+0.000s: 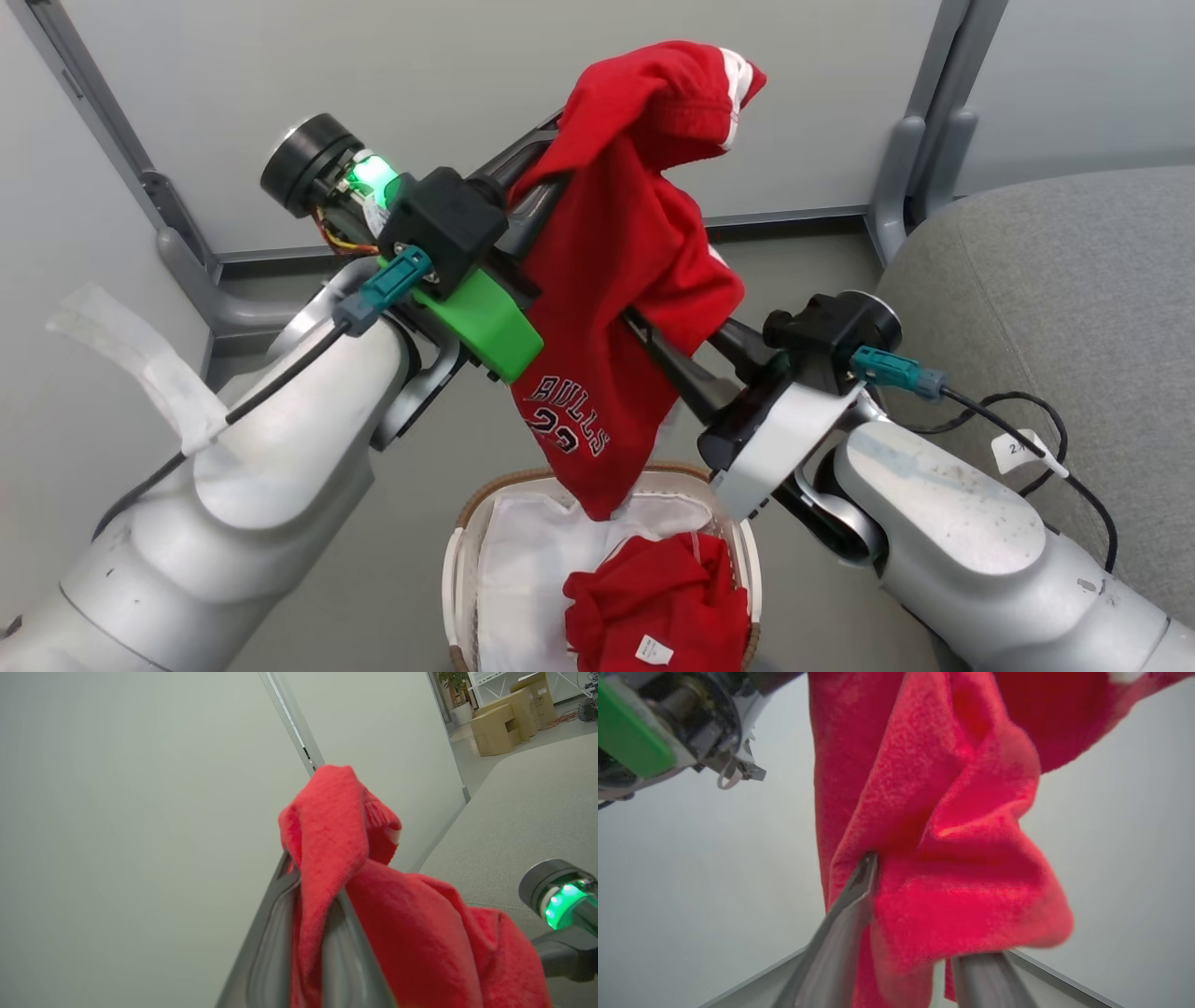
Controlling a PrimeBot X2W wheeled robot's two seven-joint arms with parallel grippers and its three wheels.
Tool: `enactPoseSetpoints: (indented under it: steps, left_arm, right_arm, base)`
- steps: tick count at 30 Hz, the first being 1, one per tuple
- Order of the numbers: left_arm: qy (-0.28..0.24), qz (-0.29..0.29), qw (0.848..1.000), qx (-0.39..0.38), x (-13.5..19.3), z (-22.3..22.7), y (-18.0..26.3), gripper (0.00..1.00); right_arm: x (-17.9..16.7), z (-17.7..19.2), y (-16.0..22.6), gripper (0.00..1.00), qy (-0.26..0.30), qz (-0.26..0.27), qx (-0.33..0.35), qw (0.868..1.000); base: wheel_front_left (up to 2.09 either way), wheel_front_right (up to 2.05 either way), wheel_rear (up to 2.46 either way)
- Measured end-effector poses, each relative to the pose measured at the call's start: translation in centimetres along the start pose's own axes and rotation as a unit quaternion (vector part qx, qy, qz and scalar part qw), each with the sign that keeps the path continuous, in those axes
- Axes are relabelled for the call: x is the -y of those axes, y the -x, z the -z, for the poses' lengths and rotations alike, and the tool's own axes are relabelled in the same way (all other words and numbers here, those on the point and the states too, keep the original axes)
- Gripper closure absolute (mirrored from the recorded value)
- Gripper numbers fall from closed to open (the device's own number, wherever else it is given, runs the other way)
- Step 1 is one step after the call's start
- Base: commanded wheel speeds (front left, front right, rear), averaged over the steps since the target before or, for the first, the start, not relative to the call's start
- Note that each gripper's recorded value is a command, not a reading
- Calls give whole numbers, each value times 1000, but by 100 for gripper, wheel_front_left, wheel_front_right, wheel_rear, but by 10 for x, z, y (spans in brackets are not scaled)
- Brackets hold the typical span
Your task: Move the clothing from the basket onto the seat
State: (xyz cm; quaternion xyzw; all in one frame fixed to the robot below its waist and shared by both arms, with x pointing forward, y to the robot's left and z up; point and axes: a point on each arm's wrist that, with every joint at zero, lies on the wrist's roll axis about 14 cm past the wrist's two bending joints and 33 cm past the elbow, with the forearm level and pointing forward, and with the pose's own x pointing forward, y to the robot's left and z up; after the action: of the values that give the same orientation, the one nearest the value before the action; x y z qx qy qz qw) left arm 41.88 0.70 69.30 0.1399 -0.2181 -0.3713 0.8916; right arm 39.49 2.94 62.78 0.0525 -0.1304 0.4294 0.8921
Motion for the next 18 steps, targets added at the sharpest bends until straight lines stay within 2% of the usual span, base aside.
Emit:
enactPoseSetpoints:
  steps: [5, 6, 7, 9, 10, 11, 18]
  left_arm:
    - [24, -21, 999, -15, -4, 15, 9, 100]
    - [31, -26, 999, -15, -4, 18, 12, 88]
    - [37, -31, 999, -18, -4, 22, 14, 69]
    - [51, -40, 998, -23, -3, 30, 19, 46]
    - [62, -46, 997, -27, -3, 35, 22, 7]
    - [72, -53, 996, -28, -3, 39, 25, 0]
    - [141, -81, 985, -56, 19, 73, 44, 0]
  right_arm:
    - [7, -9, -1, 100, 17, 12, 13, 1000]
    - [9, -10, -2, 100, 21, 15, 17, 1000]
    - [11, -12, -2, 100, 24, 18, 19, 999]
    - [14, -13, 0, 100, 29, 25, 22, 999]
    - [17, -13, 1, 100, 30, 30, 23, 999]
    - [21, -14, 1, 100, 32, 36, 25, 999]
    - [43, -18, 7, 100, 57, 69, 29, 996]
  base:
    - [0, 0, 0]
    - [0, 0, 0]
    - [0, 0, 0]
    - [0, 0, 0]
    - [0, 0, 0]
    - [0, 0, 0]
    - [0, 0, 0]
